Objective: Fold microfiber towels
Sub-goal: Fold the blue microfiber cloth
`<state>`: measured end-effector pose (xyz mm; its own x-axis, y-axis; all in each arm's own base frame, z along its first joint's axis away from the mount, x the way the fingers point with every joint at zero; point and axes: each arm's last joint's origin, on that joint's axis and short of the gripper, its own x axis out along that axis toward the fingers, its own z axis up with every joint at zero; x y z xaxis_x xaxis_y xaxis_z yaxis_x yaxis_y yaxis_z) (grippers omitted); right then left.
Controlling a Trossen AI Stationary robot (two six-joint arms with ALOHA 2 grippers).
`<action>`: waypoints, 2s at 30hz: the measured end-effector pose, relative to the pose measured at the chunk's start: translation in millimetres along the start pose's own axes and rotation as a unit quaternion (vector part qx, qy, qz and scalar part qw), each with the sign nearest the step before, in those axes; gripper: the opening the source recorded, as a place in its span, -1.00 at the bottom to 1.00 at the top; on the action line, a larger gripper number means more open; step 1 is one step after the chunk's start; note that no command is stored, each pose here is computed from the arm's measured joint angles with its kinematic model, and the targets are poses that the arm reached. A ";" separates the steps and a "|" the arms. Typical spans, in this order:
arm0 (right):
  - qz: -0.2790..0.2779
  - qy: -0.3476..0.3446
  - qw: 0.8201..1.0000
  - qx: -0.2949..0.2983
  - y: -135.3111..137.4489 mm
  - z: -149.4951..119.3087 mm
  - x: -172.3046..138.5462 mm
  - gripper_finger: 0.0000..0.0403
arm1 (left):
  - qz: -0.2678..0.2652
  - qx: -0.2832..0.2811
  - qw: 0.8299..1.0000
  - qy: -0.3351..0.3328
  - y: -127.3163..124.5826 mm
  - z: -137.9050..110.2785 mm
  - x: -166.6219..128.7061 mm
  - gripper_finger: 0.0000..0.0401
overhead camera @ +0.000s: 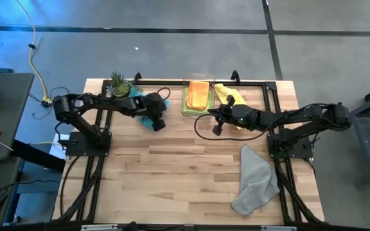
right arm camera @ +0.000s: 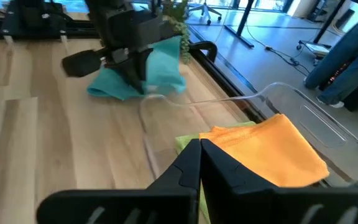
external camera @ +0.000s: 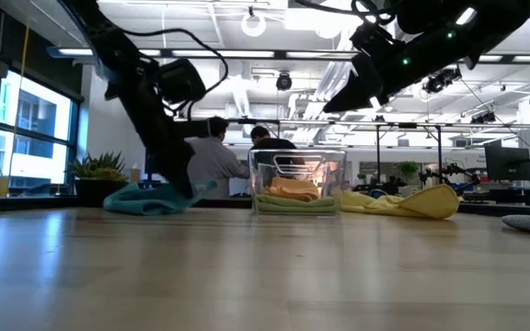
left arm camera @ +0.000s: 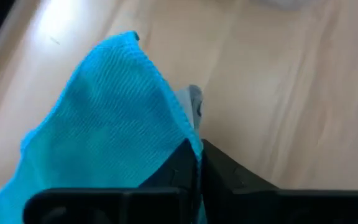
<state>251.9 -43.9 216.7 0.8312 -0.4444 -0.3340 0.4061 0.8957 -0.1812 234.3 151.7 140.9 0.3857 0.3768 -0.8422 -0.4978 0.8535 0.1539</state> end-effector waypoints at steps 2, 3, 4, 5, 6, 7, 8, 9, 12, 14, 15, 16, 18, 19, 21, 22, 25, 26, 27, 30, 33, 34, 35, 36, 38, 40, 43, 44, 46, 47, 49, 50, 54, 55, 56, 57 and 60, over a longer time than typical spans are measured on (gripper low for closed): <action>0.006 -0.002 1.000 -0.004 3.4 0.4 -1.1 -1.00 | 0.002 -0.010 1.000 -0.017 1.6 6.6 -8.1 -0.95; 0.010 -0.003 1.000 -0.007 5.2 0.6 -1.7 -1.00 | 0.002 -0.016 0.999 -0.029 1.8 10.2 -12.9 -0.95; 0.013 -0.003 1.000 -0.009 7.0 0.7 -2.3 -1.00 | 0.002 -0.024 0.999 -0.041 2.2 13.0 -19.0 -0.97; 0.016 -0.004 1.000 -0.010 8.6 0.8 -2.8 -1.00 | 0.002 -0.032 0.998 -0.053 2.5 15.2 -25.6 -0.98; 0.020 -0.005 1.000 -0.010 10.4 0.9 -3.5 -1.00 | 0.002 -0.042 0.997 -0.065 2.4 16.9 -32.4 -0.99; 0.024 -0.005 1.000 -0.010 12.6 1.1 -4.3 -1.00 | 0.000 -0.053 0.996 -0.074 2.2 17.8 -40.4 -0.99; 0.026 -0.006 1.000 -0.009 14.4 1.2 -4.9 -1.00 | -0.002 -0.061 0.995 -0.084 1.6 18.7 -48.6 -0.99; 0.030 -0.007 0.999 -0.008 16.5 1.3 -5.7 -1.00 | -0.005 -0.070 0.993 -0.095 0.5 19.6 -56.5 -0.99; 0.043 -0.015 0.999 -0.002 23.0 3.0 -8.2 -1.00 | -0.017 -0.092 0.988 -0.124 -4.6 20.0 -80.4 -0.99; 0.052 -0.025 0.998 0.006 27.9 4.7 -10.1 -1.00 | -0.031 -0.109 0.983 -0.147 -9.8 20.2 -95.9 -1.00; 0.058 -0.029 0.998 0.009 31.0 5.1 -10.5 -1.00 | -0.036 -0.117 0.980 -0.157 -12.5 19.9 -103.2 -1.00; 0.064 -0.033 0.997 0.009 34.7 5.3 -10.9 -1.00 | -0.041 -0.124 0.977 -0.168 -15.4 19.4 -110.5 -1.00; 0.077 -0.044 0.996 0.011 43.5 5.4 -10.3 -1.00 | -0.048 -0.138 0.971 -0.190 -21.5 18.3 -124.6 -1.00; 0.084 -0.049 0.995 0.010 48.5 4.6 -9.1 -1.00 | -0.052 -0.145 0.968 -0.200 -24.8 17.7 -130.8 -1.00; 0.098 -0.051 0.994 0.007 59.0 0.8 -6.0 -1.00 | -0.062 -0.159 0.961 -0.216 -31.5 16.0 -141.5 -1.00; 0.104 -0.054 0.993 0.008 64.2 -1.2 -4.1 -1.00 | -0.068 -0.165 0.958 -0.224 -35.8 15.1 -146.4 -1.00; 0.122 -0.061 0.990 0.024 79.6 -7.7 1.5 -1.00 | -0.078 -0.177 0.952 -0.238 -50.9 12.0 -156.4 -1.00; 0.127 -0.063 0.989 0.031 84.3 -10.0 3.2 -1.00 | -0.078 -0.180 0.951 -0.241 -56.5 10.8 -158.7 -1.00; 0.132 -0.064 0.989 0.035 89.2 -12.7 4.6 -0.99 | -0.078 -0.181 0.950 -0.244 -62.3 9.4 -160.9 -1.00; 0.149 -0.060 0.986 0.042 101.3 -18.8 4.6 -0.93 | -0.078 -0.190 0.945 -0.255 -79.7 2.2 -164.2 -1.00; 0.161 -0.053 0.984 0.058 111.6 -22.2 -0.3 -0.80 | -0.081 -0.215 0.939 -0.257 -94.7 -13.0 -157.3 -1.00; 0.161 -0.053 0.984 0.061 115.0 -22.6 -2.9 -0.75 | -0.082 -0.224 0.936 -0.259 -98.1 -18.0 -154.8 -1.00; 0.160 -0.053 0.984 0.064 118.1 -23.0 -5.5 -0.69 | -0.087 -0.235 0.931 -0.264 -101.1 -22.0 -153.1 -1.00; 0.159 -0.054 0.984 0.066 121.3 -23.2 -8.3 -0.63 | -0.097 -0.247 0.925 -0.271 -104.0 -24.6 -151.9 -1.00; 0.157 -0.056 0.984 0.066 126.9 -23.9 -13.4 -0.52 | -0.122 -0.267 0.912 -0.285 -109.2 -28.6 -149.6 -1.00; 0.155 -0.056 0.983 0.075 131.5 -24.4 -17.7 -0.43 | -0.147 -0.282 0.898 -0.302 -113.6 -31.0 -149.0 -1.00; 0.156 -0.057 0.982 0.093 138.9 -27.0 -21.5 -0.33 | -0.171 -0.299 0.882 -0.321 -119.4 -34.3 -150.3 -1.00; 0.156 -0.060 0.981 0.097 141.9 -28.2 -21.9 -0.30 | -0.174 -0.303 0.878 -0.327 -121.5 -36.3 -150.7 -1.00; 0.155 -0.061 0.981 0.099 149.6 -31.0 -19.8 -0.26 | -0.182 -0.307 0.871 -0.338 -126.3 -40.7 -150.3 -1.00; 0.157 -0.059 0.981 0.096 154.3 -32.2 -17.9 -0.25 | -0.186 -0.307 0.869 -0.341 -129.0 -42.9 -149.4 -1.00; 0.158 -0.054 0.982 0.090 164.1 -33.7 -12.1 -0.22 | -0.190 -0.310 0.869 -0.335 -135.2 -48.3 -146.6 -1.00; 0.159 -0.052 0.982 0.088 168.7 -34.2 -8.8 -0.22 | -0.191 -0.313 0.869 -0.332 -139.4 -50.4 -145.6 -1.00; 0.159 -0.048 0.983 0.083 182.7 -33.8 2.6 -0.21 | -0.185 -0.317 0.864 -0.346 -161.4 -59.5 -143.9 -1.00; 0.158 -0.048 0.983 0.083 185.0 -33.3 5.3 -0.21 | -0.188 -0.323 0.857 -0.355 -166.9 -60.6 -145.4 -1.00; 0.158 -0.049 0.983 0.084 187.4 -32.2 7.6 -0.21 | -0.186 -0.328 0.852 -0.364 -171.8 -61.6 -146.2 -1.00; 0.157 -0.049 0.983 0.086 189.5 -31.1 10.0 -0.21 | -0.178 -0.328 0.849 -0.374 -174.9 -63.2 -146.7 -1.00; 0.133 -0.059 0.985 0.088 195.1 -25.2 15.1 -0.21 | -0.138 -0.332 0.836 -0.414 -178.3 -61.4 -152.1 -1.00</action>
<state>334.2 123.7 153.0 0.9513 -0.1974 -0.2370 0.2181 0.9738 0.0646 216.7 -79.9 209.9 0.8263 0.5526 -0.1093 -0.5160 0.6647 -0.5402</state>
